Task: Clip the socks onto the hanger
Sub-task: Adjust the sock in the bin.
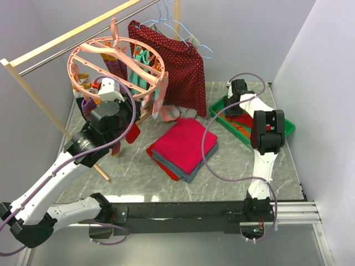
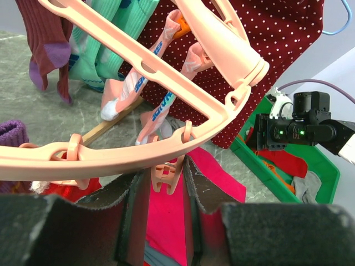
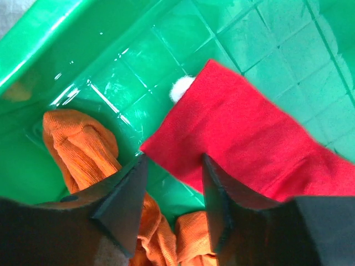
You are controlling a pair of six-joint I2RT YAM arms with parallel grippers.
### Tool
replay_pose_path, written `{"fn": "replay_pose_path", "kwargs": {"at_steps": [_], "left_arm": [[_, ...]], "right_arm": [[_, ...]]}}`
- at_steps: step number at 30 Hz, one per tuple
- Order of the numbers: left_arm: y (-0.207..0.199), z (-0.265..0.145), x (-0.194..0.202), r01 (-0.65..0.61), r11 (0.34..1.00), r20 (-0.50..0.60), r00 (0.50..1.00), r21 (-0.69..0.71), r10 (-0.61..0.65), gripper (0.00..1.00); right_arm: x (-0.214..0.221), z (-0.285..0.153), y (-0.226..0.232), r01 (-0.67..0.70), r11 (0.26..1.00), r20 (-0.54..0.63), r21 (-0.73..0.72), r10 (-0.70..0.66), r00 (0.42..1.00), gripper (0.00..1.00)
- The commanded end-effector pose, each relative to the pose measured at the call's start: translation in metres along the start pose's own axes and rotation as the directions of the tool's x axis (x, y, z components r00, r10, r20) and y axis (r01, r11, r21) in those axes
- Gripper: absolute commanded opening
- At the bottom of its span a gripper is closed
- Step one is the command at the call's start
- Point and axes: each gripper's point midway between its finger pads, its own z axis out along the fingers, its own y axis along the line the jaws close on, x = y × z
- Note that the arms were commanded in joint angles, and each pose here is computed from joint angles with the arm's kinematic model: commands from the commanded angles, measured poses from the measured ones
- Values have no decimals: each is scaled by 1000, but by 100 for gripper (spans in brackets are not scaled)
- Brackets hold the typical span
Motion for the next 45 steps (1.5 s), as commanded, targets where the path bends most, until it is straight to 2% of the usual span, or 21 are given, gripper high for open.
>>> {"fn": "replay_pose_path", "kwargs": {"at_steps": [1, 6, 14, 15, 18, 20, 29, 30, 31, 32, 35, 37, 45], "left_arm": [[-5, -3, -11, -2, 1000, 28, 1000, 20, 1, 1], [-6, -2, -9, -1, 1000, 23, 1000, 22, 1, 1], [-4, -4, -10, 0, 1000, 25, 1000, 18, -1, 1], [-4, -4, -10, 0, 1000, 23, 1000, 19, 0, 1], [-4, -4, -9, 1, 1000, 21, 1000, 22, -2, 1], [-4, -4, -10, 1, 1000, 22, 1000, 22, -1, 1], [-7, -7, -11, 7, 999, 24, 1000, 38, -8, 1], [-6, -7, -12, 6, 999, 26, 1000, 37, -7, 1], [-7, -7, -12, 8, 999, 26, 1000, 38, -9, 1], [-7, -7, -12, 10, 999, 27, 1000, 39, -11, 1], [-7, -8, -13, 9, 999, 26, 1000, 42, -10, 1], [-7, -8, -14, 9, 999, 27, 1000, 41, -10, 1], [-8, -7, -15, 4, 999, 28, 1000, 38, -5, 1]], "right_arm": [[-12, -1, -4, 15, 1000, 22, 23, -16, 1000, 47], [-24, -7, -8, -5, 1000, 66, 21, 4, 998, 29], [-48, -20, -26, -122, 992, 159, 19, 118, 980, 22], [-48, -21, -39, -150, 988, 162, 26, 144, 976, 21], [-48, -18, -44, -225, 974, 152, -10, 224, 963, 7], [-47, -22, -49, -243, 970, 160, -21, 243, 957, 1], [-70, -74, -49, -248, 966, 309, -78, 260, 915, 0], [-72, -77, -49, -246, 966, 317, -84, 260, 912, 1], [-70, -73, -46, -237, 967, 302, -89, 253, 919, 9], [-76, -75, -47, -232, 969, 305, -89, 249, 919, 32], [-67, -57, -40, -176, 983, 239, -46, 182, 954, 48], [-60, -42, -33, -120, 993, 202, -11, 119, 972, 49], [-40, -10, -20, -51, 998, 109, 33, 47, 993, 57]]}}
